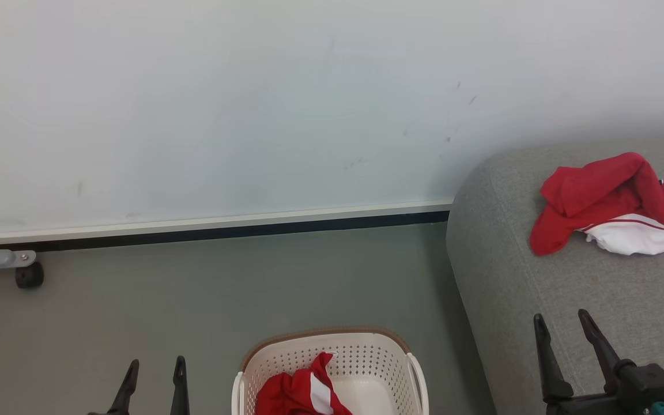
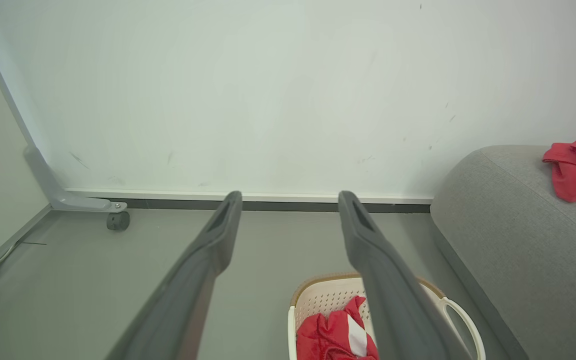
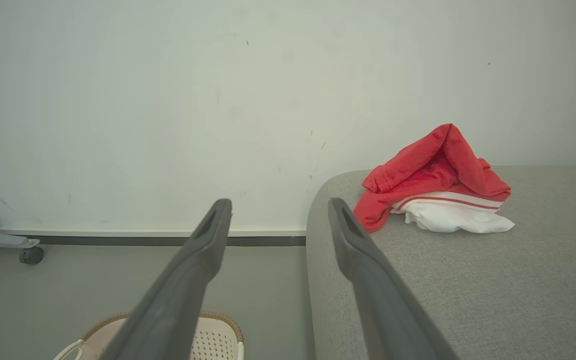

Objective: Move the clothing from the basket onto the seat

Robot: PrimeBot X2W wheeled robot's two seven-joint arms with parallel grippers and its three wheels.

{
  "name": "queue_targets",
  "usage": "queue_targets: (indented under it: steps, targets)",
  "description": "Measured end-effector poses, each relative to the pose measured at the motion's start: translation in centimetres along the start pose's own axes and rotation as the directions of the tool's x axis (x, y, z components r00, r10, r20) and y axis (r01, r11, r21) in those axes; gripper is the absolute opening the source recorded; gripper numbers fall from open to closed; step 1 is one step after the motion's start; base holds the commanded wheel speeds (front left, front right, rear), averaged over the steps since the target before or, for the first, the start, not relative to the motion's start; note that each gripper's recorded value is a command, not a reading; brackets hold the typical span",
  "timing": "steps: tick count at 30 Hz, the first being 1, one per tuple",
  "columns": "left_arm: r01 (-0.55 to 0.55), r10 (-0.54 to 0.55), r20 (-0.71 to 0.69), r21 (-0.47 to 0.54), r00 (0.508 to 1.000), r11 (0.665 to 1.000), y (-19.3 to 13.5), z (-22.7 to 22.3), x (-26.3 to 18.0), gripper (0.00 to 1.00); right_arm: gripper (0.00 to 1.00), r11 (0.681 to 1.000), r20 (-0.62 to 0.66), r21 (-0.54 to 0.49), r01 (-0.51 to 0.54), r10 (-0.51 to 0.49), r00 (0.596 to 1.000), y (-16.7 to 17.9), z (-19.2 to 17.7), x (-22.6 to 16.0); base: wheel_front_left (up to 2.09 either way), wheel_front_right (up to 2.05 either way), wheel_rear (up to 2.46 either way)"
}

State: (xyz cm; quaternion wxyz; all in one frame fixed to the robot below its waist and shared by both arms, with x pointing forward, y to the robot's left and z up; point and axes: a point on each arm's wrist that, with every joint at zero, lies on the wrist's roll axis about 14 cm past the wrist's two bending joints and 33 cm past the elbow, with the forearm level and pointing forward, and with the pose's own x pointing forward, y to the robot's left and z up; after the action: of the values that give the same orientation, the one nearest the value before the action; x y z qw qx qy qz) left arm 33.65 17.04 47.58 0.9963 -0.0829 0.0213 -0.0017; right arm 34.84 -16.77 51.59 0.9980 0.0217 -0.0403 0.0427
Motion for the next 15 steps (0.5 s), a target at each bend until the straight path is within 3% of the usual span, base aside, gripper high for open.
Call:
queue_targets:
  steps: [15]
  targets:
    - [0.028,-0.027,-0.046,0.009,0.999,1.000,-0.8,-1.5,0.5,1.00,1.00,0.999,-0.018,-0.002,0.032,-0.032,0.999,-1.2,-0.6,0.7,0.00,0.00,0.00]
